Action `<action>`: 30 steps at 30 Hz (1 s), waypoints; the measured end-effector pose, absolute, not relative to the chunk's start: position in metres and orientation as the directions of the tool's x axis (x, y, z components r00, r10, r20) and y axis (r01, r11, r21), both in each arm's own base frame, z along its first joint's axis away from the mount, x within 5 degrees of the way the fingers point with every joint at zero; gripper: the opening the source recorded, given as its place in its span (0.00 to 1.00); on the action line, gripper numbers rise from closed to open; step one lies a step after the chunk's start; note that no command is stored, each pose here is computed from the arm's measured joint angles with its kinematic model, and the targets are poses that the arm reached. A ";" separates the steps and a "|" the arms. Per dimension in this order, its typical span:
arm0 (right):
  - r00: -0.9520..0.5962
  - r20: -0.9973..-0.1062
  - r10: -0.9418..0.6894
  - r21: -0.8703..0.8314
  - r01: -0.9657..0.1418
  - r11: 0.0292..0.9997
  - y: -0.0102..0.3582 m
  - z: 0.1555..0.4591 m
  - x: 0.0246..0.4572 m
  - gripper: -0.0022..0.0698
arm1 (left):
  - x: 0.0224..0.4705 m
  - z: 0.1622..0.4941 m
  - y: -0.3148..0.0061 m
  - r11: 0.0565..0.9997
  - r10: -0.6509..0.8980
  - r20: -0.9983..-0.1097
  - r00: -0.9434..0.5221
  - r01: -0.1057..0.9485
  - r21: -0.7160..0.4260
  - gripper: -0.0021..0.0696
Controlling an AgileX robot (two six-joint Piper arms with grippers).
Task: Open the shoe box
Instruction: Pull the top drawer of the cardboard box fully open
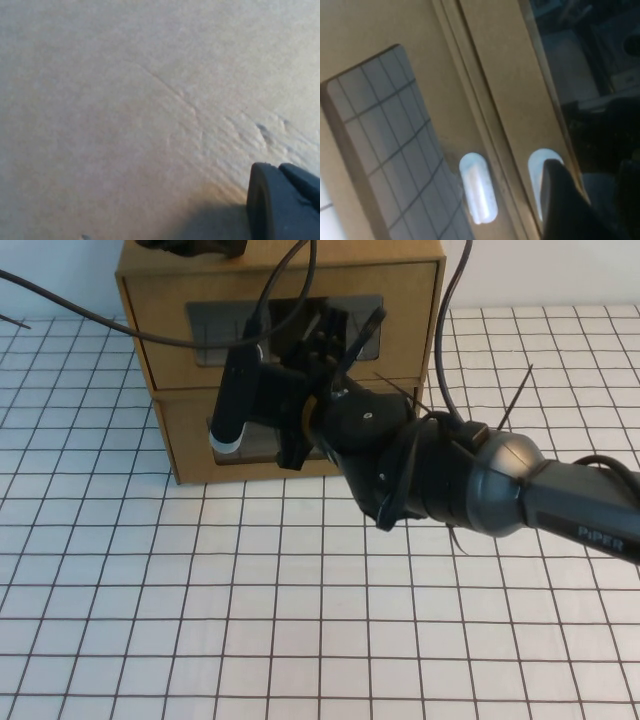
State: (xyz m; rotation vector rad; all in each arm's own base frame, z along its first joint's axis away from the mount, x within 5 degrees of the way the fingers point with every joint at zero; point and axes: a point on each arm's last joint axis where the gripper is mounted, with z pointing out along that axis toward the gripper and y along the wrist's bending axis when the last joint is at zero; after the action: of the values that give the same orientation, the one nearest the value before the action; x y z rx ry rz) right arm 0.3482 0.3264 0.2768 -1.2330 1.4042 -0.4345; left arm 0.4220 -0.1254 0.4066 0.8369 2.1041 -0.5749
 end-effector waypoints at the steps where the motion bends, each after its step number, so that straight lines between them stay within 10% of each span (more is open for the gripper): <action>1: 0.211 -0.495 -0.843 -0.825 -0.419 0.380 0.326 0.277 0.348 0.33 | 0.422 0.407 -0.125 0.679 0.370 -0.797 -0.477 0.724 -0.118 0.03; 30: 0.191 -0.426 -0.884 -0.848 -0.424 0.316 0.329 0.253 0.354 0.33 | 0.420 0.406 -0.126 0.672 0.374 -0.791 -0.485 0.729 -0.130 0.03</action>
State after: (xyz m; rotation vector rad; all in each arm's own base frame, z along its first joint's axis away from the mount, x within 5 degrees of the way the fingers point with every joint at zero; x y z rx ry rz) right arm 0.3540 0.3291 0.2535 -1.2930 1.4224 -0.4995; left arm 0.4202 -0.1259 0.4064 0.8468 2.1159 -0.5910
